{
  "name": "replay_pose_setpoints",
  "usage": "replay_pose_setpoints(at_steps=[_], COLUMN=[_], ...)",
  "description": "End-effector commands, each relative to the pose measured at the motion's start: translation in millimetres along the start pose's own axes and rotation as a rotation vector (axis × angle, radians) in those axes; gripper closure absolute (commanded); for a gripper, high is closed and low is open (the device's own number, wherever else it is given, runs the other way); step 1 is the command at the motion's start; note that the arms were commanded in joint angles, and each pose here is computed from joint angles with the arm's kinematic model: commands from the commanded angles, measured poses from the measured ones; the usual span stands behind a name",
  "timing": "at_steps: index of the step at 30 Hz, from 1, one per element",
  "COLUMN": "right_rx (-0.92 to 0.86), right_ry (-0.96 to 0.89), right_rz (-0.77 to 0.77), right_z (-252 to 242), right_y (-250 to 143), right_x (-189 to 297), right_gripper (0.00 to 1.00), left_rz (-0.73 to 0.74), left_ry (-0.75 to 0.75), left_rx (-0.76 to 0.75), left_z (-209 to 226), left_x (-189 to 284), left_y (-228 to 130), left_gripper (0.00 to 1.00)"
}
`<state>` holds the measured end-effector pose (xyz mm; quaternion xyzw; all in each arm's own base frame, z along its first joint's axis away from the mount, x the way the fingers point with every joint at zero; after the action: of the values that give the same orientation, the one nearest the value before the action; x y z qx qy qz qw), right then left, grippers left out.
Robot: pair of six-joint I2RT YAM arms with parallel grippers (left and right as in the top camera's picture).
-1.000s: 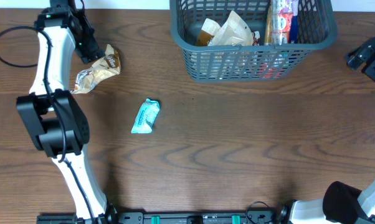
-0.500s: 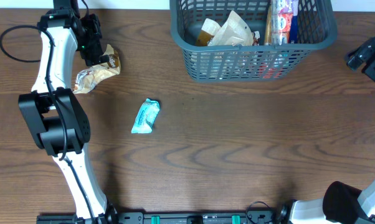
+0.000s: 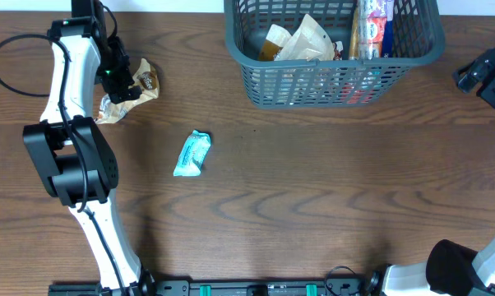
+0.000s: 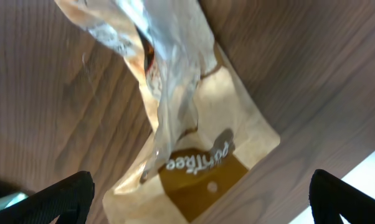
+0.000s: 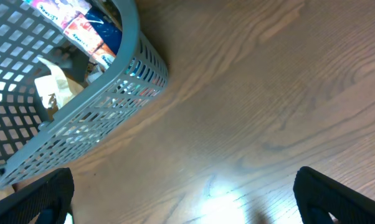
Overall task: Pack container
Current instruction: 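Lower the left gripper onto the remaining tan wrapper and grasp it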
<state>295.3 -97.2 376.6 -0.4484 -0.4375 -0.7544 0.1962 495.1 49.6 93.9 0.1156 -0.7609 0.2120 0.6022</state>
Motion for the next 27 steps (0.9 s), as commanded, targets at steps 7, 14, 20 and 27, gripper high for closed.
replay_pose_setpoints(at_steps=[7, 14, 20, 27], right_rx=[0.018, 0.028, 0.028, 0.028], right_ry=[0.007, 0.011, 0.011, 0.011], right_rz=[0.009, 0.009, 0.009, 0.009], right_z=[0.3, 0.9, 0.9, 0.9], right_y=[-1.2, -1.4, -1.4, -1.4], right_x=[-0.8, -0.8, -0.8, -0.8], right_gripper=[0.01, 0.01, 0.01, 0.01], left_rz=[-0.079, -0.151, -0.206, -0.246], left_ry=[0.039, 0.101, 0.144, 0.163], left_rx=[0.053, 0.050, 0.057, 0.064], left_z=[2.6, 15.6, 24.1, 28.1], left_x=[-28.5, -44.4, -46.6, -44.4], left_y=[17.3, 31.7, 47.5, 57.8], left_gripper=[0.01, 0.01, 0.01, 0.01])
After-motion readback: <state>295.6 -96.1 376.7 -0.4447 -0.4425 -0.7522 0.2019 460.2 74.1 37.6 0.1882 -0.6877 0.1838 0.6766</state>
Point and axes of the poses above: each gripper's point midway between its finger pads, its own x axis back along the fingers, its own z axis along the line the jaws close on, y = z × x, the point moved 1 cm from there along x, back along the fingers, and after that the axes turned 5 degrees about x, right-handed, at the moved point
